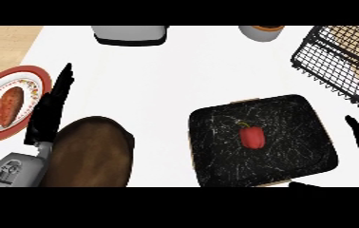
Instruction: Pick the bell pepper from the tray and place it in the tiered basket
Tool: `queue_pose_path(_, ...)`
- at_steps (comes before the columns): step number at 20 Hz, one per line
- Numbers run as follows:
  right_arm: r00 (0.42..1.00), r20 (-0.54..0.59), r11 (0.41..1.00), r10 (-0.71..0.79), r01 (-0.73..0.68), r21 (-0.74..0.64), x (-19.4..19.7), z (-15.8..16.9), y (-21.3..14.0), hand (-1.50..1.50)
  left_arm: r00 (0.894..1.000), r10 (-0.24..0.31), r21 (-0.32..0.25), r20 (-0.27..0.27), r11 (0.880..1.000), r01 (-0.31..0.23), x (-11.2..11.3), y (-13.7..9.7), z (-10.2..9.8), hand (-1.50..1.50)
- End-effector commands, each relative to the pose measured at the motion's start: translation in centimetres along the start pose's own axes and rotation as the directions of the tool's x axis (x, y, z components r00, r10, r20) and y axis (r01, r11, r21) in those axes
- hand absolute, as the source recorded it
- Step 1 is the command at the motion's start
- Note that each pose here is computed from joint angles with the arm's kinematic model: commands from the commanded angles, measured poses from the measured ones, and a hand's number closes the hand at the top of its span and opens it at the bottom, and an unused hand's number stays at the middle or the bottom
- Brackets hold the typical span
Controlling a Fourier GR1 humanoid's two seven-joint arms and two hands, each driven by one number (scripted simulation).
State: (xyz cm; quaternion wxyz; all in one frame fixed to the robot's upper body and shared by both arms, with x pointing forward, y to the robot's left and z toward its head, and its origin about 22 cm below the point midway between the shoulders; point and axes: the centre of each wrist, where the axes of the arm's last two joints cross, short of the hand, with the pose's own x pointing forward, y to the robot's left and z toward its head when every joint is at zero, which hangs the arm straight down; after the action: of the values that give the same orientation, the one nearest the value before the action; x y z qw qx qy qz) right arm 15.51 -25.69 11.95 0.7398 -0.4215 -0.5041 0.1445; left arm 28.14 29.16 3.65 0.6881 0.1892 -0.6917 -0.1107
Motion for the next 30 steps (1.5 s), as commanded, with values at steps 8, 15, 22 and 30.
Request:
queue_pose_path(8, 0.971, -0.214, 0.988, 0.105, -0.078, 0.131, 6.7, -2.6, 4.0, -1.50, 1.000, 0.013, -0.015, -0.008, 1.000, -0.013, -0.6, -2.2, -0.1, 0.00)
queue_pose_path(15, 0.947, -0.258, 0.972, 0.189, -0.143, 0.185, 6.0, -1.9, 7.6, -1.50, 1.000, -0.002, 0.006, -0.021, 1.000, 0.002, -1.2, 1.7, 0.0, 0.00)
queue_pose_path(22, 0.946, -0.227, 0.968, 0.230, -0.198, 0.155, 8.0, -0.6, 8.1, -1.50, 1.000, 0.001, 0.005, -0.015, 1.000, -0.001, -0.5, -0.3, 1.1, 0.00)
queue_pose_path(30, 0.919, -0.210, 0.941, 0.333, -0.312, 0.129, 8.9, -0.3, 9.8, -1.50, 0.999, -0.006, 0.007, -0.031, 1.000, 0.006, -1.0, -0.6, 0.3, 0.00)
